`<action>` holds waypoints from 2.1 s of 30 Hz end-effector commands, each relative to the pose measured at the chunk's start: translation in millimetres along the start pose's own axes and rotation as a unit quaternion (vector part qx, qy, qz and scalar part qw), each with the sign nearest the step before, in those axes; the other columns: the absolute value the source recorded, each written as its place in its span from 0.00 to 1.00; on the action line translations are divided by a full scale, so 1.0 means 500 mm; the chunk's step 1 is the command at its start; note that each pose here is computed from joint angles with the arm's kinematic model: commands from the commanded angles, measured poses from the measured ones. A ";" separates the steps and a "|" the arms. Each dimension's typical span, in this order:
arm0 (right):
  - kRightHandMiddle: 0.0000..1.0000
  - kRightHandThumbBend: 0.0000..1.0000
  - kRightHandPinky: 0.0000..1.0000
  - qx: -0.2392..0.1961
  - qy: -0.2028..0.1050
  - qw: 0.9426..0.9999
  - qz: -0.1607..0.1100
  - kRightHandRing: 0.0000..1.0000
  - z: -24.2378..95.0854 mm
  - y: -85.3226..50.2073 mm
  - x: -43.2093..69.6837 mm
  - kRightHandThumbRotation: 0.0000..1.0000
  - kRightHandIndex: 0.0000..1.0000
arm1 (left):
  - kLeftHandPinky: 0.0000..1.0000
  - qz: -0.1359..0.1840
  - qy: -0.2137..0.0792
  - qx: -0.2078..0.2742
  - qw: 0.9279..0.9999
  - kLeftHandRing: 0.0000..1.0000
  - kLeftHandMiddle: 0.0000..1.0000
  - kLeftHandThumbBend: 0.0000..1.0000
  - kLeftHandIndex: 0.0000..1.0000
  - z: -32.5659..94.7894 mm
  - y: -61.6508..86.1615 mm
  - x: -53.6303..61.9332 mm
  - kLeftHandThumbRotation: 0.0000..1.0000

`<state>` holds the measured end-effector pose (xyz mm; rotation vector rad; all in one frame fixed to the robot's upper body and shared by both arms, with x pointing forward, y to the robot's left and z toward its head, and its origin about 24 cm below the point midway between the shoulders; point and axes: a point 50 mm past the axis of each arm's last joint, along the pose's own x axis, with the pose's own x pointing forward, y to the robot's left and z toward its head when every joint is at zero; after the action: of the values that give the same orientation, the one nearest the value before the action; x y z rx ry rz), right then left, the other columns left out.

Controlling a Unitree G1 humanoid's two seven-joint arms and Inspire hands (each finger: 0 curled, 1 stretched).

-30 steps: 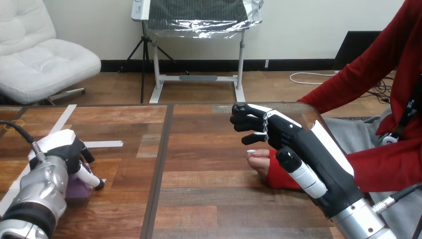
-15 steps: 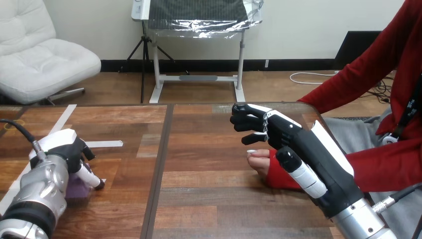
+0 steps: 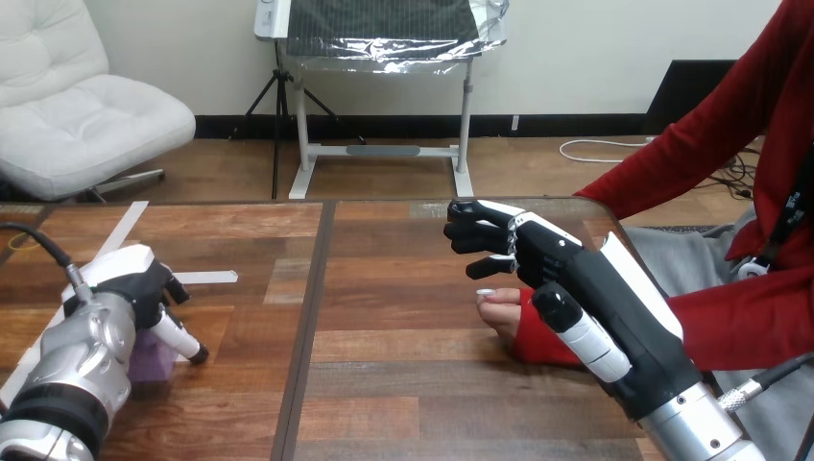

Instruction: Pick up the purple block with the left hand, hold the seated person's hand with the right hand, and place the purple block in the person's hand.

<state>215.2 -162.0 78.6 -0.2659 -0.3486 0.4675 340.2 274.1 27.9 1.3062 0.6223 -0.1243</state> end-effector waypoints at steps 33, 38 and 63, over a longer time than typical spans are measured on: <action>0.81 0.97 0.71 -0.017 -0.034 0.999 -0.013 0.80 0.025 -0.018 0.018 1.00 0.83 | 0.48 0.046 0.000 -0.003 0.999 0.70 0.74 0.76 0.71 0.015 0.073 -0.010 0.02; 0.81 0.97 0.71 -0.017 -0.033 0.999 -0.014 0.80 0.025 -0.018 0.017 1.00 0.82 | 0.45 0.047 0.003 -0.003 0.999 0.68 0.72 0.75 0.68 0.015 0.073 -0.011 0.01; 0.81 0.97 0.71 -0.021 -0.032 0.999 -0.014 0.80 0.024 -0.020 0.017 1.00 0.83 | 0.47 0.045 0.018 0.001 0.999 0.73 0.77 0.75 0.72 0.013 0.081 -0.014 0.03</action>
<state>215.2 -162.3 78.7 -0.2675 -0.3482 0.4669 343.4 276.3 41.8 1.3004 0.6617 -0.0618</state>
